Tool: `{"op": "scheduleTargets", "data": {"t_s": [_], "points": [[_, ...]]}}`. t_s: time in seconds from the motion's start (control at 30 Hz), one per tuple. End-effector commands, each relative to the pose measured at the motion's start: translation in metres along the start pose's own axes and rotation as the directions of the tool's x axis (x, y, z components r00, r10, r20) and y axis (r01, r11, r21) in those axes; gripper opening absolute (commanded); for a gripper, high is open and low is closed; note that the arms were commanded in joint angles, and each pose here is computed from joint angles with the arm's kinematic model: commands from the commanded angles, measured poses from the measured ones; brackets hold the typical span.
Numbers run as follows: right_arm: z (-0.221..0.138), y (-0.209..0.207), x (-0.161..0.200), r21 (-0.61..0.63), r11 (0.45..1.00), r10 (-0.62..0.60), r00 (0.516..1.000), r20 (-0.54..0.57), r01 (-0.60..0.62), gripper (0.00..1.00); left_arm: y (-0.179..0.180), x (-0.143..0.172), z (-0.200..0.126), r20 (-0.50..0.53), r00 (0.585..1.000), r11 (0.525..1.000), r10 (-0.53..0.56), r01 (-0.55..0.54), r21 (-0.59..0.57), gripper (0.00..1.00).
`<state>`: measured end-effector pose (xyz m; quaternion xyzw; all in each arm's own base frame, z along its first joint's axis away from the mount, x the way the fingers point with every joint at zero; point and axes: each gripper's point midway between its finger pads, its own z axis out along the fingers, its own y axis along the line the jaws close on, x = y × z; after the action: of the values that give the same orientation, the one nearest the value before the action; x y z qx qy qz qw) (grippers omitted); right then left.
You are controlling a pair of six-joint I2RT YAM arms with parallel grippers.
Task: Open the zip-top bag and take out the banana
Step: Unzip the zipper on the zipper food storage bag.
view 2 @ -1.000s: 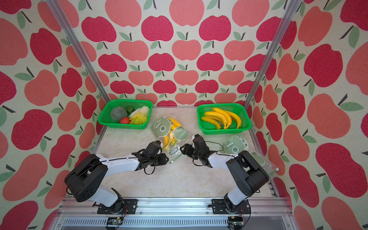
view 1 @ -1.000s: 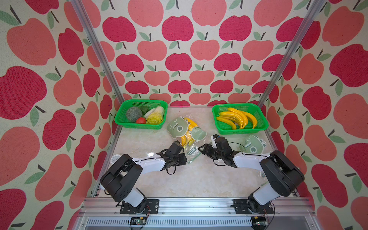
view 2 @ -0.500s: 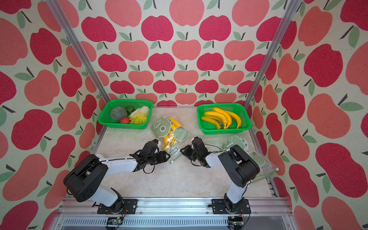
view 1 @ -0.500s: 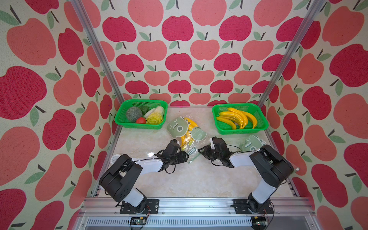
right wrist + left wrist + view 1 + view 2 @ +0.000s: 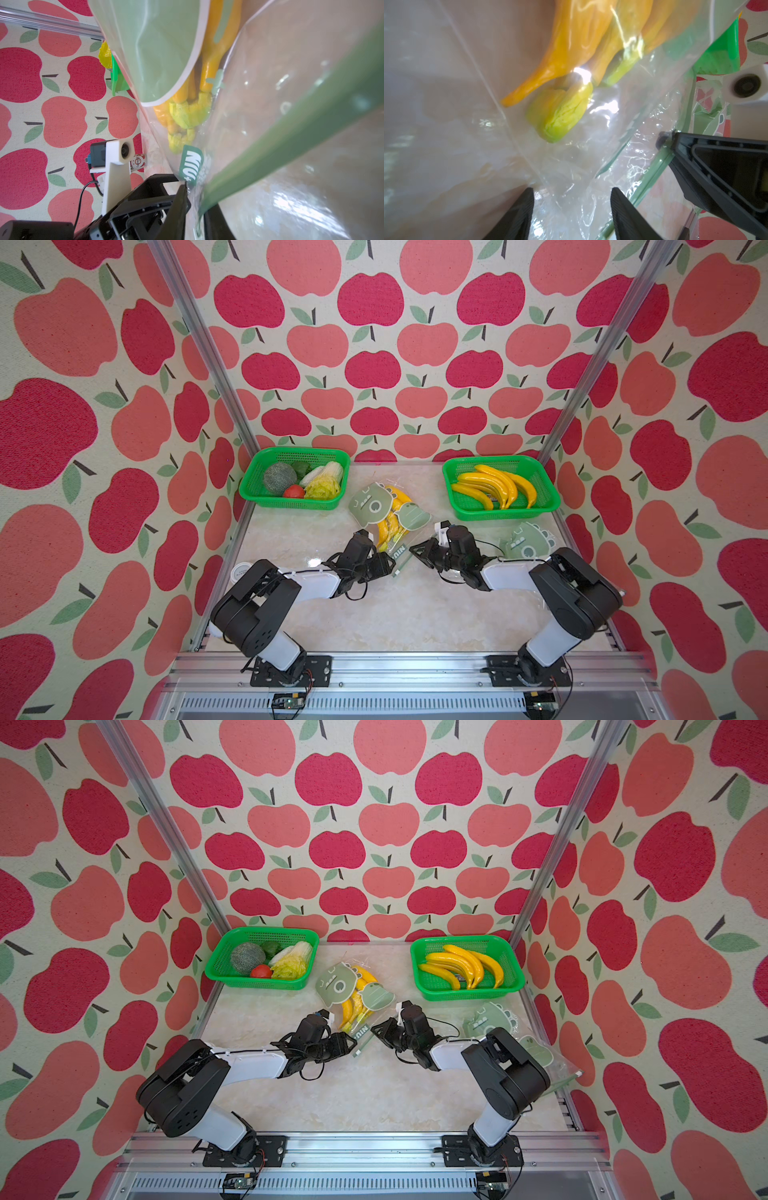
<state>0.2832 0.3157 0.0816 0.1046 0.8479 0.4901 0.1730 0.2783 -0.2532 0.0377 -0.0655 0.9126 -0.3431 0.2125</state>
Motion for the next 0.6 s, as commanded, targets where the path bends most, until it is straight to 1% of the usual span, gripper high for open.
{"op": "scheduleTargets", "data": {"t_s": [0.0,0.07,0.13,0.17,0.37,0.5,0.57], "points": [[-0.007,0.019,0.004,-0.025,0.999,-0.020,1.000,-0.007,0.020,0.18,0.009,0.015,-0.002,-0.041,0.998,0.999,-0.041,0.041,-0.010,0.61],[-0.008,0.017,0.007,-0.010,1.000,-0.023,1.000,-0.005,0.023,0.17,0.009,0.015,-0.001,-0.039,0.998,0.999,-0.051,0.051,-0.002,0.56],[-0.009,0.013,0.009,-0.002,1.000,-0.015,1.000,-0.006,0.015,0.16,0.007,0.015,0.002,-0.043,0.997,0.998,-0.059,0.059,0.009,0.44],[-0.009,0.011,0.010,0.002,1.000,-0.010,1.000,-0.008,0.010,0.16,0.006,0.015,0.003,-0.044,0.997,0.998,-0.064,0.065,0.019,0.40],[-0.006,-0.006,0.014,0.044,0.999,0.010,1.000,-0.012,-0.010,0.14,-0.004,0.011,0.009,-0.044,0.997,0.997,-0.061,0.064,0.052,0.29],[-0.006,-0.022,0.017,0.099,0.995,0.023,1.000,-0.007,-0.022,0.13,-0.006,0.008,0.004,-0.021,0.999,0.999,-0.034,0.035,0.027,0.22],[-0.006,-0.028,0.018,0.115,0.993,0.029,1.000,-0.006,-0.029,0.13,-0.007,0.007,0.002,-0.012,1.000,1.000,-0.023,0.023,0.020,0.17]]}}
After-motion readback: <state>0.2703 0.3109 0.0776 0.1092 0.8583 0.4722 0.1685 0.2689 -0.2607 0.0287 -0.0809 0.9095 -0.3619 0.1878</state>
